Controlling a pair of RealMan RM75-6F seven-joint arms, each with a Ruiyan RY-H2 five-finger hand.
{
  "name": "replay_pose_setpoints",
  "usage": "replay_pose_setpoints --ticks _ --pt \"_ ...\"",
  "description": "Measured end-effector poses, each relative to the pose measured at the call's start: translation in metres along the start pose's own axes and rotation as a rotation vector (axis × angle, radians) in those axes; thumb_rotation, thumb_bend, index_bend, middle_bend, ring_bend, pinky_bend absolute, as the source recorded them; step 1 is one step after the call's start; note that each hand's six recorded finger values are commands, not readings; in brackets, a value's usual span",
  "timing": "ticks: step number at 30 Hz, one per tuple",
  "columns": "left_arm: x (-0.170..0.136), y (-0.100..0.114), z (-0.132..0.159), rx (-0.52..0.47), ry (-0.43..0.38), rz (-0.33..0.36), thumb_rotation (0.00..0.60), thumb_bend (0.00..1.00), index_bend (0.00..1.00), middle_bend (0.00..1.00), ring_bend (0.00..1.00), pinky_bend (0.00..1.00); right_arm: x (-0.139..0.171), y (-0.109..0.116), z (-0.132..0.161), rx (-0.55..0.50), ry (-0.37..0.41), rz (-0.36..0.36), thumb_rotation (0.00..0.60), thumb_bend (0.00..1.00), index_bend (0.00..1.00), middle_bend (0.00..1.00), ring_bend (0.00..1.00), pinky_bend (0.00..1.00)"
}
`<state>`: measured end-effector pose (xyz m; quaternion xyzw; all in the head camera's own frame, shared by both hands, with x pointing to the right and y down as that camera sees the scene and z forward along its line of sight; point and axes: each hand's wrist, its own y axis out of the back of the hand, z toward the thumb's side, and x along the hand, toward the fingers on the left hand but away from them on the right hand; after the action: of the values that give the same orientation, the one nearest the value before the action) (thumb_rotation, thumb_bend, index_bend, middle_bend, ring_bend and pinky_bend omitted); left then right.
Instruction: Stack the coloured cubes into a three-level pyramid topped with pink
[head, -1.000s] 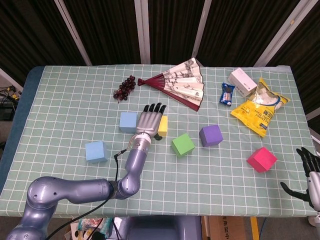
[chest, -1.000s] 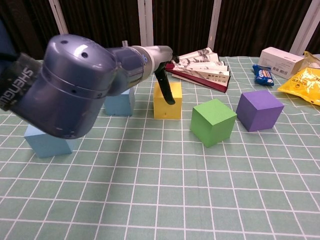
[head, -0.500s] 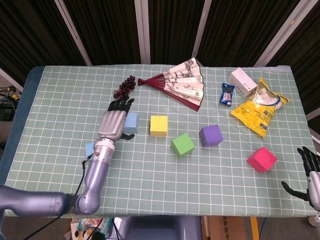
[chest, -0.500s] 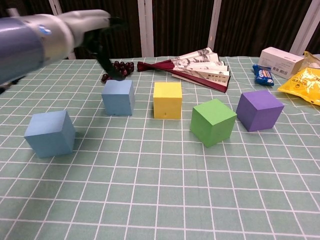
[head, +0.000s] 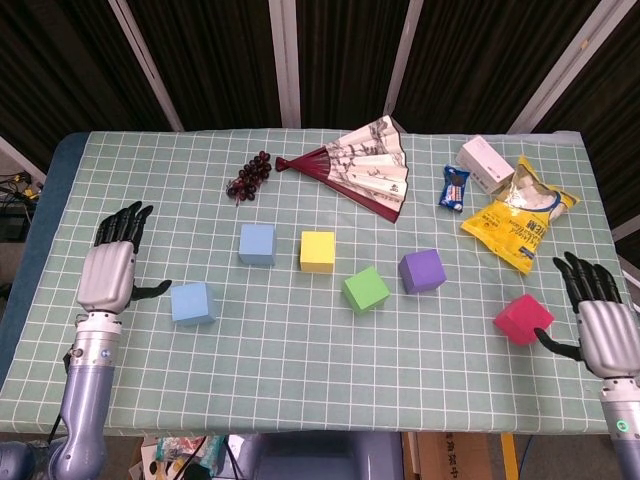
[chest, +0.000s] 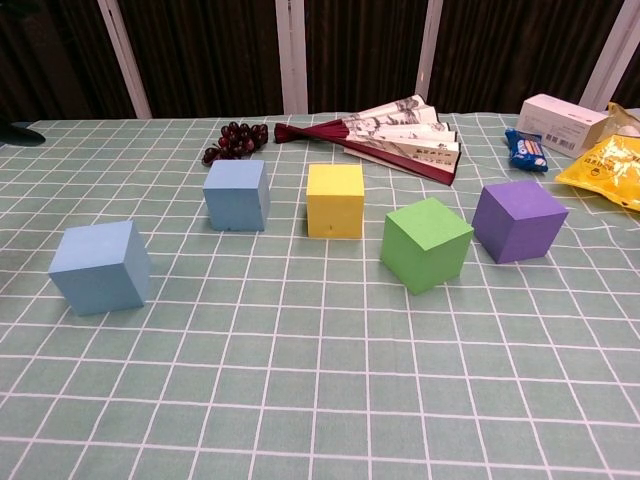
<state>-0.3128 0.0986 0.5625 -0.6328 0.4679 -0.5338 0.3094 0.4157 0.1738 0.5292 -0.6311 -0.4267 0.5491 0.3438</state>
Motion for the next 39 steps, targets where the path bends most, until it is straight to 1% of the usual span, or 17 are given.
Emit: replay_pose_setpoints --ticks 5,8,11,14,20,24,30,39 --pt "0.001 0.011 -0.006 -0.034 0.006 0.013 0.600 0.11 0.00 0.00 0.00 0.00 -0.029 -0.002 0.040 0.058 0.117 0.066 0.600 0.24 0.00 0.01 0.00 0.00" --pt "0.002 0.013 -0.007 -0.043 0.003 0.013 0.600 0.11 0.00 0.00 0.00 0.00 -0.045 -0.006 0.067 0.092 0.186 0.104 0.600 0.24 0.00 0.05 0.00 0.00" --pt "0.002 0.013 -0.007 -0.044 0.000 0.011 0.600 0.11 0.00 0.00 0.00 0.00 -0.060 -0.014 0.099 0.140 0.275 0.140 0.600 0.24 0.00 0.10 0.03 0.00" --pt "0.002 0.014 -0.007 -0.046 0.000 0.011 0.600 0.11 0.00 0.00 0.00 0.00 -0.071 -0.029 0.133 0.179 0.368 0.176 0.600 0.24 0.00 0.13 0.04 0.00" --pt "0.004 0.016 -0.010 -0.059 0.008 0.012 0.600 0.11 0.00 0.00 0.00 0.00 -0.081 -0.062 0.177 0.193 0.479 0.265 0.600 0.24 0.00 0.13 0.04 0.00" --pt "0.005 0.018 -0.012 -0.067 0.012 0.015 0.600 0.11 0.00 0.00 0.00 0.00 -0.084 -0.078 0.194 0.205 0.520 0.307 0.600 0.24 0.00 0.13 0.04 0.00" --pt "0.005 0.022 -0.012 -0.085 0.011 0.022 0.600 0.11 0.00 0.00 0.00 0.00 -0.093 -0.097 0.206 0.200 0.527 0.336 0.600 0.24 0.00 0.13 0.04 0.00" --pt "0.006 0.022 -0.013 -0.098 0.013 0.015 0.600 0.11 0.00 0.00 0.00 0.00 -0.104 -0.109 0.215 0.226 0.533 0.353 0.600 0.24 0.00 0.15 0.04 0.00"
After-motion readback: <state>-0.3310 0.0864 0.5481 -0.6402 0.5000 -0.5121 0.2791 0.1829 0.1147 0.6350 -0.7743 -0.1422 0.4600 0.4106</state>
